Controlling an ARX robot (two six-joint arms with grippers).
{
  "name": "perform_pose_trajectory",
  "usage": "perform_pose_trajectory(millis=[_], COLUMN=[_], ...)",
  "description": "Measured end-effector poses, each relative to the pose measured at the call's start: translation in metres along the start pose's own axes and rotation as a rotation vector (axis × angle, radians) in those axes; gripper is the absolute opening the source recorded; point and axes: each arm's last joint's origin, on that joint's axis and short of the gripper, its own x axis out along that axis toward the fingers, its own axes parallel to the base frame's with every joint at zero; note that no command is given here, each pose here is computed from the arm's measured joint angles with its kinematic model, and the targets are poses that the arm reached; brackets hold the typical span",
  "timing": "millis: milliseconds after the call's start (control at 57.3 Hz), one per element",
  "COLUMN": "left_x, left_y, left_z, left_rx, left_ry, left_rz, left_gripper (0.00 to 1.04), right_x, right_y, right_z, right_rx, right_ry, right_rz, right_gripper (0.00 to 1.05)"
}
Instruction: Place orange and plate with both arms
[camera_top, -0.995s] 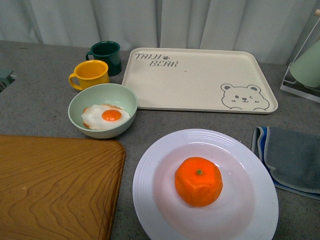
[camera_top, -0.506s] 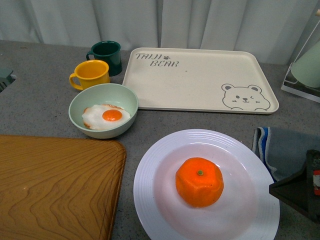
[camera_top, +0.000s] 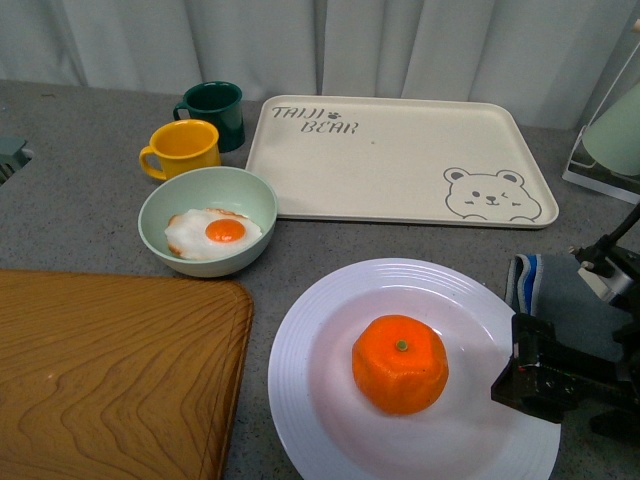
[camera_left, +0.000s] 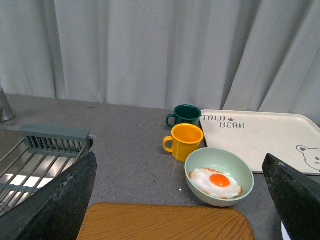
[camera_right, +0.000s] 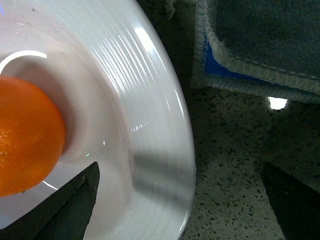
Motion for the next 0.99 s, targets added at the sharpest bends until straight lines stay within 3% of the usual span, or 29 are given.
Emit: perform_pose_trajectory(millis=[105,384,523,995], left_x=[0.0,0.0,0.0,0.0], left_y=[0.0,0.0,0.0,0.0], left_z=[0.0,0.0,0.0,0.0], left_rx=[0.0,0.0,0.0,0.0], left_ry=[0.0,0.0,0.0,0.0], left_rz=[0.0,0.0,0.0,0.0], left_gripper=[0.98,0.98,0.98,0.98], right_x=[0.005,0.013,0.006,-0.006], right_y=[0.001,0.005,0.003,-0.015], right_z=[0.005,0.006,0.009,-0.02], right_rx=[-0.008,-0.007,0.063,0.217], right_ry=[-0.003,0.047,0.053,-0.071], right_rz=[-0.025,-0.023,0.088,0.369], right_gripper=[0.85,0.42,0.22,0.06])
